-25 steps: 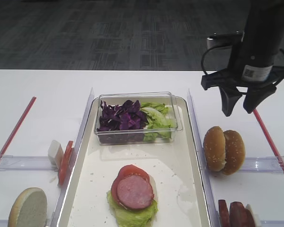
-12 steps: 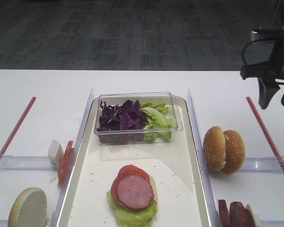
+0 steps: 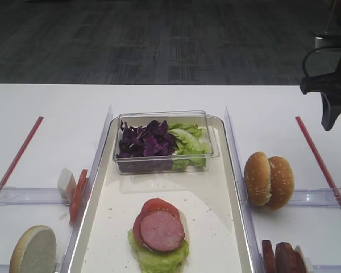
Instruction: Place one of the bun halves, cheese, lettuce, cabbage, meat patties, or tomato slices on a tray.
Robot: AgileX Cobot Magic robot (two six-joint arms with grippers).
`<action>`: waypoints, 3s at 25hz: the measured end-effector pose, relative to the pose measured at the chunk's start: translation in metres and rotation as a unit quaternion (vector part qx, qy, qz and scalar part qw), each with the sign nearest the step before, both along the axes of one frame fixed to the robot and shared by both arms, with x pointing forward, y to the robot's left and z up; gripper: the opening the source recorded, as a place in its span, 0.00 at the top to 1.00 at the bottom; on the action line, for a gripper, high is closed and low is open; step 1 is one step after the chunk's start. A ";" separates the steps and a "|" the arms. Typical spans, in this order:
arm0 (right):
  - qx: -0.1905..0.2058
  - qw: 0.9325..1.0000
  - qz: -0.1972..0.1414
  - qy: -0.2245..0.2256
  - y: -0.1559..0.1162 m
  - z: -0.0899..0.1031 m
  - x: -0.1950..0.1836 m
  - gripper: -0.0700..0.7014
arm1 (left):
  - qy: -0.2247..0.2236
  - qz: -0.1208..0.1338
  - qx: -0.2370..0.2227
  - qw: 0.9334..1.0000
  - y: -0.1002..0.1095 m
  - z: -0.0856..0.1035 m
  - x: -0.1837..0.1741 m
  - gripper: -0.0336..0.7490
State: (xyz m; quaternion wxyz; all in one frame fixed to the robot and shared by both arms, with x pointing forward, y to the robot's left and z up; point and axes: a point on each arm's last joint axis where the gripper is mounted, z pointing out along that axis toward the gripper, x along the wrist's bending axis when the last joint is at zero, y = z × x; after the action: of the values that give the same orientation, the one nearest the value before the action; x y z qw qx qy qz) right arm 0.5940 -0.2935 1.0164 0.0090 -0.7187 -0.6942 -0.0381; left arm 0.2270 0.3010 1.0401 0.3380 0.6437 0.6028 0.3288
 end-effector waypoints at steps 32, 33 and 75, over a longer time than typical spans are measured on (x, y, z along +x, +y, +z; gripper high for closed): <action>0.011 0.962 0.005 -0.273 0.003 0.175 -0.126 0.17 | 0.000 0.000 0.000 1.000 0.000 0.000 0.000 0.58; 0.011 0.958 0.006 -0.288 0.003 0.183 -0.137 0.17 | 0.000 0.000 0.000 1.000 0.000 0.000 0.000 0.58; -0.010 0.936 0.022 -0.351 -0.002 0.036 -0.343 0.17 | 0.000 0.000 0.000 1.000 0.000 0.000 0.000 0.58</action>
State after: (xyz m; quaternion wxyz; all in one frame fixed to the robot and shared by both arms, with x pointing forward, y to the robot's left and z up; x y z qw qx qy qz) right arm 0.2510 -0.2951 1.0528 -0.2412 -0.6443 -0.6692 -0.2809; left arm 0.2270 0.3010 1.0401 0.3380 0.6437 0.6028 0.3288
